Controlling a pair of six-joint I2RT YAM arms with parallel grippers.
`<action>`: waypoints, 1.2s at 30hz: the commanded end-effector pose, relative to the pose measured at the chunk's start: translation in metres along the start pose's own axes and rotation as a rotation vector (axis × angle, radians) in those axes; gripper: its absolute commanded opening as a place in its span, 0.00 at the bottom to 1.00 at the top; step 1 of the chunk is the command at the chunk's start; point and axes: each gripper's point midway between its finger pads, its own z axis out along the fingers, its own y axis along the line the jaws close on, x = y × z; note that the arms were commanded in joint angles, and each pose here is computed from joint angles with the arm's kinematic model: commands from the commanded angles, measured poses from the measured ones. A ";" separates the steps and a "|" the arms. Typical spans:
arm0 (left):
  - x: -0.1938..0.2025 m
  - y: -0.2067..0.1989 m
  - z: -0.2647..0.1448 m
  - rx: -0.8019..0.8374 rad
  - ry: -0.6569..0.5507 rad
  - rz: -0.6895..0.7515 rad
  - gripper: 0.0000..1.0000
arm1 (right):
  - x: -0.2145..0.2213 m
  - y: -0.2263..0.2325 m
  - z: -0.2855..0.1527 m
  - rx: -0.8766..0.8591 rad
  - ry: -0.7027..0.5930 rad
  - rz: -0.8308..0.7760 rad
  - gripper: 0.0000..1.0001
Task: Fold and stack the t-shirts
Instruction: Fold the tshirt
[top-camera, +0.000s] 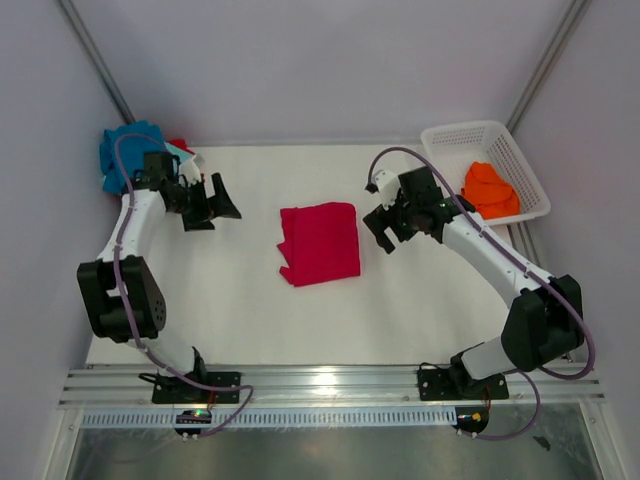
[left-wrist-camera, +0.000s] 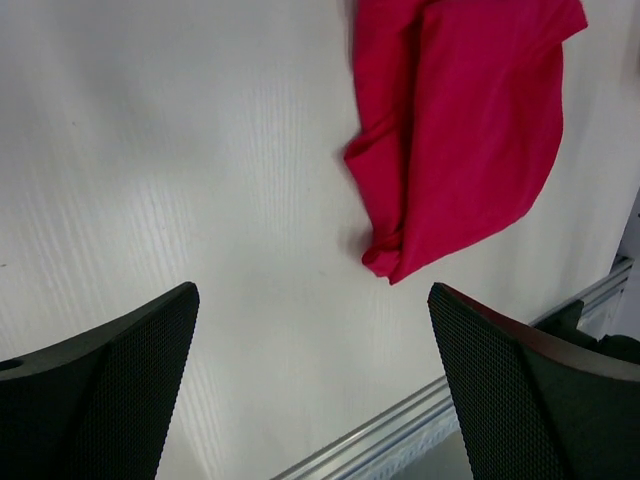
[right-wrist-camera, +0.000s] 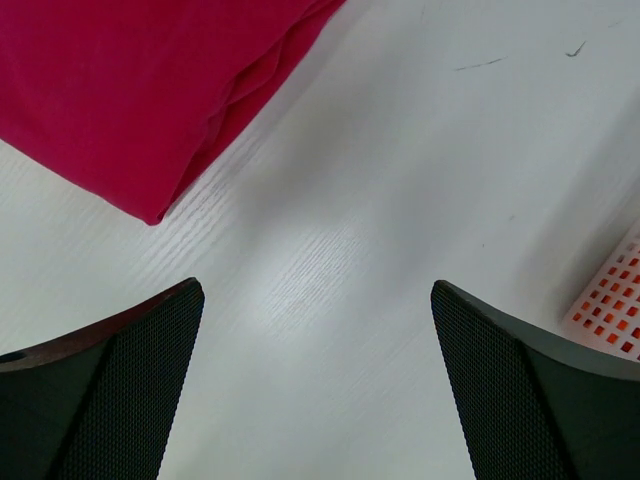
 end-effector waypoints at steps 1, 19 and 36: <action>0.020 0.001 0.008 0.055 0.106 0.023 0.98 | -0.025 -0.002 -0.005 -0.026 -0.135 0.019 0.99; 0.007 0.009 0.071 0.259 0.149 0.032 0.99 | -0.007 0.011 0.019 -0.100 -0.054 0.053 0.99; 0.046 -0.008 0.139 0.170 0.268 0.152 0.99 | 0.003 0.018 0.039 -0.155 0.009 0.070 0.99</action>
